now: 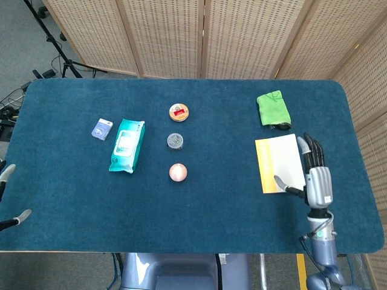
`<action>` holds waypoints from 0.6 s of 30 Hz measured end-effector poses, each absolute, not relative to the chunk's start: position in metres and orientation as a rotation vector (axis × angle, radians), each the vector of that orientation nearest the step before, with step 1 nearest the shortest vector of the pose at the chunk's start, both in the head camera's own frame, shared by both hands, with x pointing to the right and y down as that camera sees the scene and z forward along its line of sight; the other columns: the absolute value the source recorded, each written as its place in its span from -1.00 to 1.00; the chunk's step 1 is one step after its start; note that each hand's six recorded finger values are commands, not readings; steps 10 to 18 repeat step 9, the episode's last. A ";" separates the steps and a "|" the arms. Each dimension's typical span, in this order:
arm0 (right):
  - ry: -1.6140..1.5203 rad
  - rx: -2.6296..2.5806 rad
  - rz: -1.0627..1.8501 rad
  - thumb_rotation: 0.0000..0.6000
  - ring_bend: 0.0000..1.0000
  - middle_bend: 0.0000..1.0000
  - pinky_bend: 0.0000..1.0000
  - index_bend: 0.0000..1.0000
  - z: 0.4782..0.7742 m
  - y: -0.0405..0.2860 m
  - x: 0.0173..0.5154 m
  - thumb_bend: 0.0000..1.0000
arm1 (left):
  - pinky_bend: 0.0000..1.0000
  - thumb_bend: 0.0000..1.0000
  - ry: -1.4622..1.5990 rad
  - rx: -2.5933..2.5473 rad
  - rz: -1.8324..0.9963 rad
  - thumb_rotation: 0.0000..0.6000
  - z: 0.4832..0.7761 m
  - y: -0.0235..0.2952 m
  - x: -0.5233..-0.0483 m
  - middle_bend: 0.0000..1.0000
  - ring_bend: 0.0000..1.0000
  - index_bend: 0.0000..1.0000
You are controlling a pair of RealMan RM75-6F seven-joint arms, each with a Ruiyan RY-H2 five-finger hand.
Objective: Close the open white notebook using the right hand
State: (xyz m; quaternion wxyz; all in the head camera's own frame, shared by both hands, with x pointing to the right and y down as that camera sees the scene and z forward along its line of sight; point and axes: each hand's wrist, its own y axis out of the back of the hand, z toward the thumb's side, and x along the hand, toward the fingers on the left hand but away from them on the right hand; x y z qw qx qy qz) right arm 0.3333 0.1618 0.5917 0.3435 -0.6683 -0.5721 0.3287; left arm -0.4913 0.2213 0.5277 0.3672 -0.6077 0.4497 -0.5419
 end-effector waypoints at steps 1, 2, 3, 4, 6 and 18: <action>-1.418 -1.741 0.847 1.00 -1.00 -1.00 -1.00 -1.00 0.586 0.175 0.336 -1.00 | -1.00 -1.00 1.152 -1.557 -1.393 1.00 0.528 0.222 -0.491 -1.00 -1.00 -1.00; -1.372 -1.741 0.855 1.00 -1.00 -1.00 -1.00 -1.00 0.583 0.187 0.340 -1.00 | -1.00 -1.00 1.149 -1.553 -1.394 1.00 0.528 0.222 -0.491 -1.00 -1.00 -1.00; -1.333 -1.735 0.873 1.00 -1.00 -1.00 -1.00 -1.00 0.579 0.198 0.346 -1.00 | -1.00 -1.00 1.144 -1.549 -1.396 1.00 0.528 0.223 -0.490 -1.00 -1.00 -1.00; -1.287 -1.718 0.904 1.00 -1.00 -1.00 -1.00 -1.00 0.573 0.211 0.356 -1.00 | -1.00 -1.00 1.140 -1.546 -1.396 1.00 0.529 0.224 -0.489 -1.00 -1.00 -1.00; -1.235 -1.685 0.953 1.00 -1.00 -1.00 -1.00 -1.00 0.567 0.224 0.366 -1.00 | -1.00 -1.00 1.135 -1.546 -1.397 1.00 0.529 0.225 -0.488 -1.00 -1.00 -1.00; -1.162 -1.644 1.039 1.00 -1.00 -1.00 -1.00 -1.00 0.566 0.236 0.374 -1.00 | -1.00 -1.00 1.134 -1.546 -1.394 1.00 0.529 0.226 -0.487 -1.00 -1.00 -1.00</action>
